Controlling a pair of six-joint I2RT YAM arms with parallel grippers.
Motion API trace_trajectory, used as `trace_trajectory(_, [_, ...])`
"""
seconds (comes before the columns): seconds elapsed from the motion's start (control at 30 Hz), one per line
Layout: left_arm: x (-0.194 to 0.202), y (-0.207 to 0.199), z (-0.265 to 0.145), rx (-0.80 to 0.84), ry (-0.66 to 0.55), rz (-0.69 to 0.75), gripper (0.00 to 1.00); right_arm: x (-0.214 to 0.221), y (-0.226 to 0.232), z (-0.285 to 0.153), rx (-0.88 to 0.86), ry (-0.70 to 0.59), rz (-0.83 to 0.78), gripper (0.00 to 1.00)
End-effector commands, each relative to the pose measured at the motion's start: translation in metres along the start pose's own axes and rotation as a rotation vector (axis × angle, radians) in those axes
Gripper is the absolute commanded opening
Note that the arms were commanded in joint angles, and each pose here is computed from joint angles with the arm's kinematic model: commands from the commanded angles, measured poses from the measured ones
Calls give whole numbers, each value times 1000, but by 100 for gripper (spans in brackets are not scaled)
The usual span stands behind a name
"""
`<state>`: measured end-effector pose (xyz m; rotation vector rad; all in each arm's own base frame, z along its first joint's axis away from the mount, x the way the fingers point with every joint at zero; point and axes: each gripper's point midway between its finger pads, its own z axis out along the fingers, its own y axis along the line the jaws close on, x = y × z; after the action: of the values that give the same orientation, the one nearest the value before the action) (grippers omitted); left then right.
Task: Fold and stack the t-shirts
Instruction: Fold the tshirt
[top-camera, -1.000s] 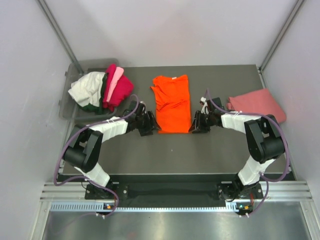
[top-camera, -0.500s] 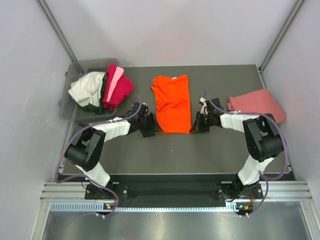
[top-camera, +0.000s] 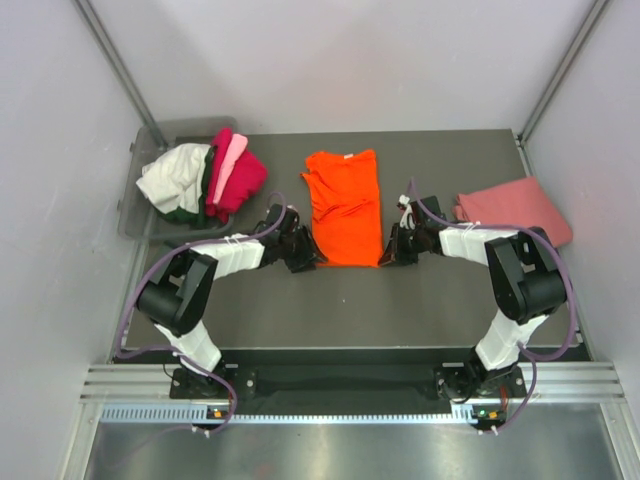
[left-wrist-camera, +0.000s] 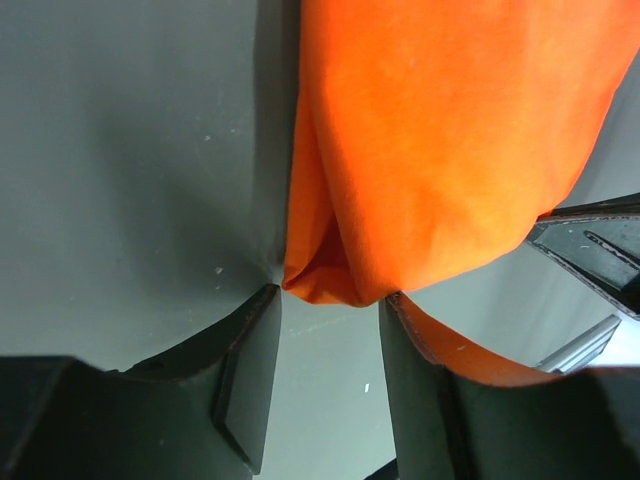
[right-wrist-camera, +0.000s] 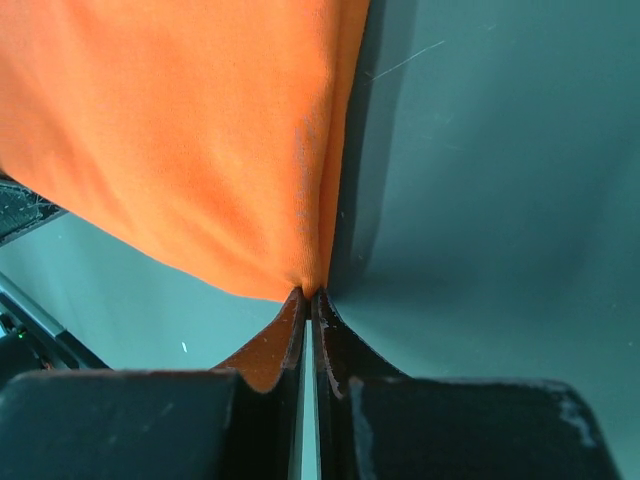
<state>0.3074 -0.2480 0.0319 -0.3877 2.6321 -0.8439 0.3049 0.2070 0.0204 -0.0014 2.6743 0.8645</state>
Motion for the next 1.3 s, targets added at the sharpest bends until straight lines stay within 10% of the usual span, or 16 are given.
trace_trajectory(0.0, [-9,5,6,-31,-40,9,50,-12,11,3,-20,-40,-46,0])
trace_trajectory(0.27, [-12,10,19,-59,-34,4,41,-11,11,3,-22,-42,-52,0])
trace_trajectory(0.33, [-11,14,22,-73,-28,3,27,-12,12,2,-23,-44,-51,0])
trace_trajectory(0.37, [-11,15,21,-82,-28,1,0,-12,12,2,-25,-44,-52,0])
trace_trajectory(0.83, [-1,-6,-50,-29,-56,52,0,-12,49,-53,-72,-111,-99,0])
trace_trajectory(1.27, [96,-31,-102,81,45,101,0,73,61,-102,-75,-76,-150,0])
